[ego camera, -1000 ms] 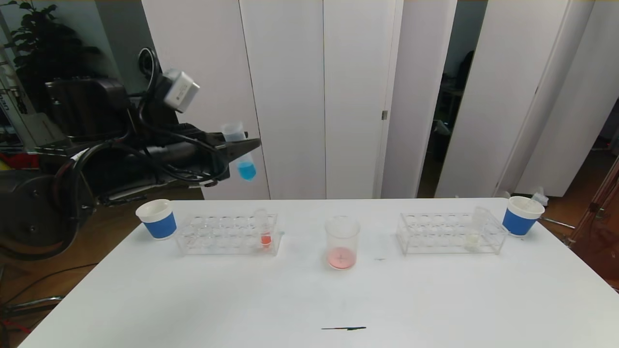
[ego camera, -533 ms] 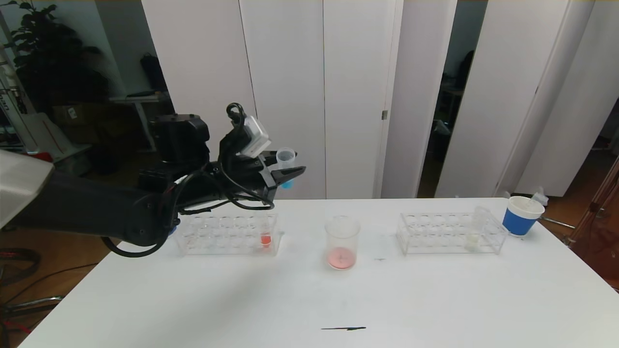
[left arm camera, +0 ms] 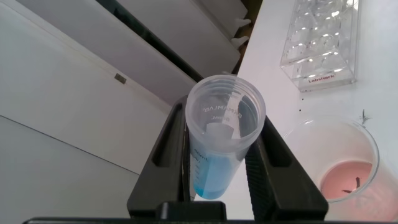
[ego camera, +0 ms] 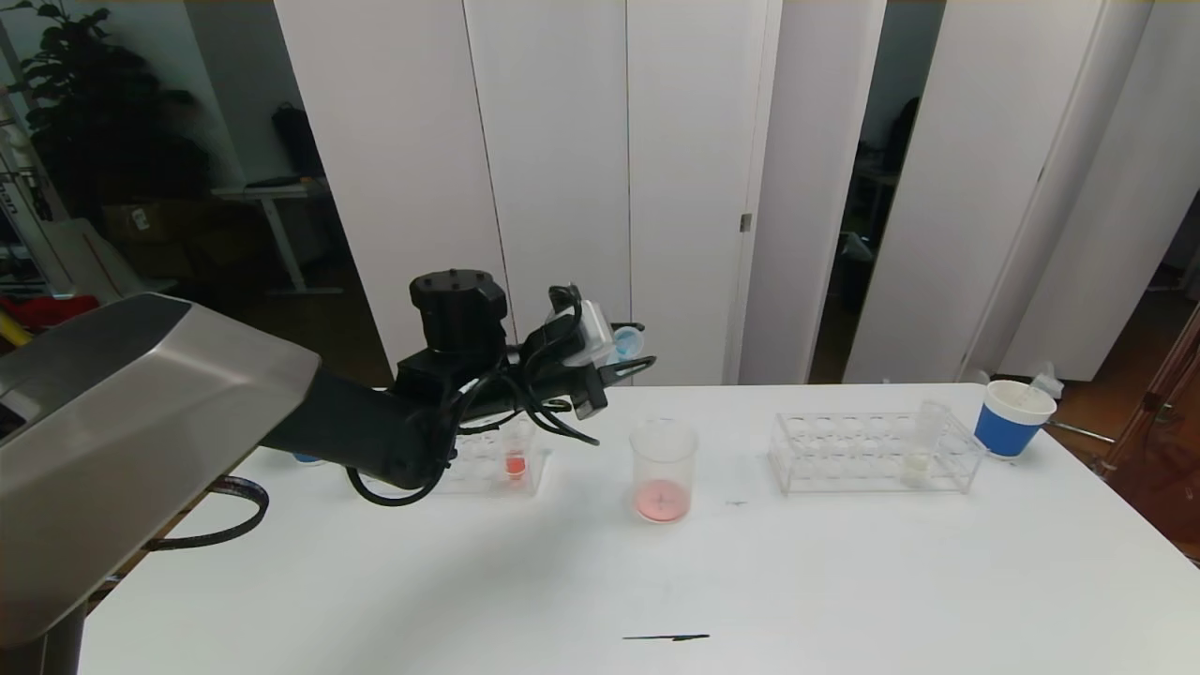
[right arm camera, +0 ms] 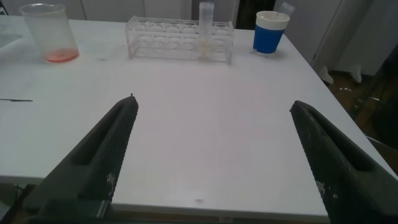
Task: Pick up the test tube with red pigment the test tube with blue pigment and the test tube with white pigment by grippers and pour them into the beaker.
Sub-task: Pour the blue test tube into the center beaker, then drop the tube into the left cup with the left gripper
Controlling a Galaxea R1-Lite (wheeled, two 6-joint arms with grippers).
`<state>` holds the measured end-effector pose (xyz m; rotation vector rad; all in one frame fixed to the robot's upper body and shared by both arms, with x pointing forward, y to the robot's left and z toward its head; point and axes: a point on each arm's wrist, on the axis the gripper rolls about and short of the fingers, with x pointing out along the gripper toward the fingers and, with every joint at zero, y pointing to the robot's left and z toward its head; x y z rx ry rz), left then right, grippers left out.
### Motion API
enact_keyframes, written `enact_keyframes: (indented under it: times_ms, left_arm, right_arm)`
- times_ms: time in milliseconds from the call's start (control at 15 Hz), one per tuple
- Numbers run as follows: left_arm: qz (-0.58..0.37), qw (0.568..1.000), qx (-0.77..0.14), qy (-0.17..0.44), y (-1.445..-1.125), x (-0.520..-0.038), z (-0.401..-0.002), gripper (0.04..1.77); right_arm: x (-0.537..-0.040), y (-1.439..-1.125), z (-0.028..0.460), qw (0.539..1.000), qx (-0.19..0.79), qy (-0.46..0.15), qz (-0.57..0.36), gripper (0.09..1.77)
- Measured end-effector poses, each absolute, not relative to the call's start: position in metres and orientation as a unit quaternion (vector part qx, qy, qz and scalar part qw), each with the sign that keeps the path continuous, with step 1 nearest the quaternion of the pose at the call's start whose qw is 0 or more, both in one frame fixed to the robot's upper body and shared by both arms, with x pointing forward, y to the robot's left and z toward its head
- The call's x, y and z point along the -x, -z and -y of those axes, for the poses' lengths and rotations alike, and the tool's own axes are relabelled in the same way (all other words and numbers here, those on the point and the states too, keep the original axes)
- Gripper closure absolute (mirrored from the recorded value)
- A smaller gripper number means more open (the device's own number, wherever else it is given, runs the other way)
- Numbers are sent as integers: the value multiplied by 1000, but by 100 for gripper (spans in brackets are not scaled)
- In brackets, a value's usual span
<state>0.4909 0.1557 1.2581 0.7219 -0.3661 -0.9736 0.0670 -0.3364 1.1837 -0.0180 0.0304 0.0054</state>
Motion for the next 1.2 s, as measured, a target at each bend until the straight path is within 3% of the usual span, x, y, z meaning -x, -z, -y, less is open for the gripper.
enact_keyframes:
  times_ms: [1200]
  left_arm:
    - [288, 741, -457, 398, -1211, -512, -138, 123]
  right_arm:
    - [-67, -1184, 336, 1000, 9, -3, -15, 11]
